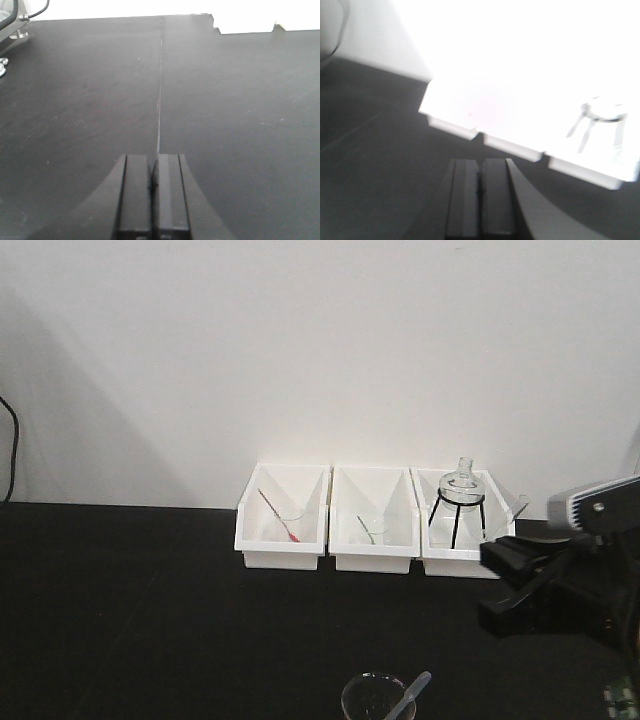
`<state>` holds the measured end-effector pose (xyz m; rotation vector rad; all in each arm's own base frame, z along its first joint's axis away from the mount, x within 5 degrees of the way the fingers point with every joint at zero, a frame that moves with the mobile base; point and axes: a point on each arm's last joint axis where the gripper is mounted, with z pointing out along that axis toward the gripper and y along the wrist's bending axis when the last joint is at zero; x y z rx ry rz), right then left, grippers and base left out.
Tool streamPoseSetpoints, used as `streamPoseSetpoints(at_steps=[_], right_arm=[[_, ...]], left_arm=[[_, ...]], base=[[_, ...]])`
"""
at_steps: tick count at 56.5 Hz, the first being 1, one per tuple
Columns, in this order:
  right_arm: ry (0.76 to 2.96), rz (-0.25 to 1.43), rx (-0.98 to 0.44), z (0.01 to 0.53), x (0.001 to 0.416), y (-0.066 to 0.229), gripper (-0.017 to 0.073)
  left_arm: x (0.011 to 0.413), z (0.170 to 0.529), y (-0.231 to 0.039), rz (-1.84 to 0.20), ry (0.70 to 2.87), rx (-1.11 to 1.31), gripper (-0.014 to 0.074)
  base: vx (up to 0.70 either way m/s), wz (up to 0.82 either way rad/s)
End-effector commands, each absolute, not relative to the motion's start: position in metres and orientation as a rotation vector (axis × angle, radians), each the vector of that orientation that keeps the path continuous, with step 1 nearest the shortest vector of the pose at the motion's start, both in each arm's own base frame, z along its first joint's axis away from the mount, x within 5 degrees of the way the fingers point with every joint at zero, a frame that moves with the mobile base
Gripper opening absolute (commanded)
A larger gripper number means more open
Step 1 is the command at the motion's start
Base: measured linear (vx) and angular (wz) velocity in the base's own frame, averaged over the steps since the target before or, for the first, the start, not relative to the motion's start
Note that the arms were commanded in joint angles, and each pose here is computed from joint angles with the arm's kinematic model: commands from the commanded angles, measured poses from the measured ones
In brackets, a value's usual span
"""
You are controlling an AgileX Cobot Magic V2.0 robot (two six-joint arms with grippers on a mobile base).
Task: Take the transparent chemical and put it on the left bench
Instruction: 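Open the right gripper and withdraw it from the beaker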
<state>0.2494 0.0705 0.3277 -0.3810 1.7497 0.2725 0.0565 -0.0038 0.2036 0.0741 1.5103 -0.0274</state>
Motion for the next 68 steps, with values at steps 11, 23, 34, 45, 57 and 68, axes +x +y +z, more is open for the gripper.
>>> streamPoseSetpoints(at_steps=[11, 23, 34, 45, 57, 68], right_arm=[[1.686, 0.252, -0.329, 0.328, 0.191, 0.054, -0.0008], [1.66, 0.215, -0.367, 0.311, 0.158, 0.047, -0.0007], [1.626, 0.212, -0.362, 0.305, 0.139, 0.043, -0.0007], [1.606, 0.215, -0.363, 0.306, 0.134, 0.042, -0.0007], [1.606, 0.215, -0.363, 0.306, 0.134, 0.042, -0.0007], [1.632, 0.214, -0.318, 0.304, 0.138, 0.041, -0.0007]], left_arm=[[0.055, 0.206, -0.004, -0.035, 1.429, 0.064, -0.0003], [0.055, 0.206, -0.004, -0.035, 1.429, 0.064, -0.0003], [0.055, 0.206, -0.004, -0.035, 1.429, 0.064, -0.0003], [0.055, 0.206, -0.004, -0.035, 1.429, 0.064, -0.0003], [0.055, 0.206, -0.004, -0.035, 1.429, 0.064, -0.0003], [0.055, 0.206, -0.004, -0.035, 1.429, 0.064, -0.0003]], base=[[0.0, 0.0], [0.0, 0.0], [0.0, 0.0], [0.0, 0.0], [0.0, 0.0], [0.0, 0.0]])
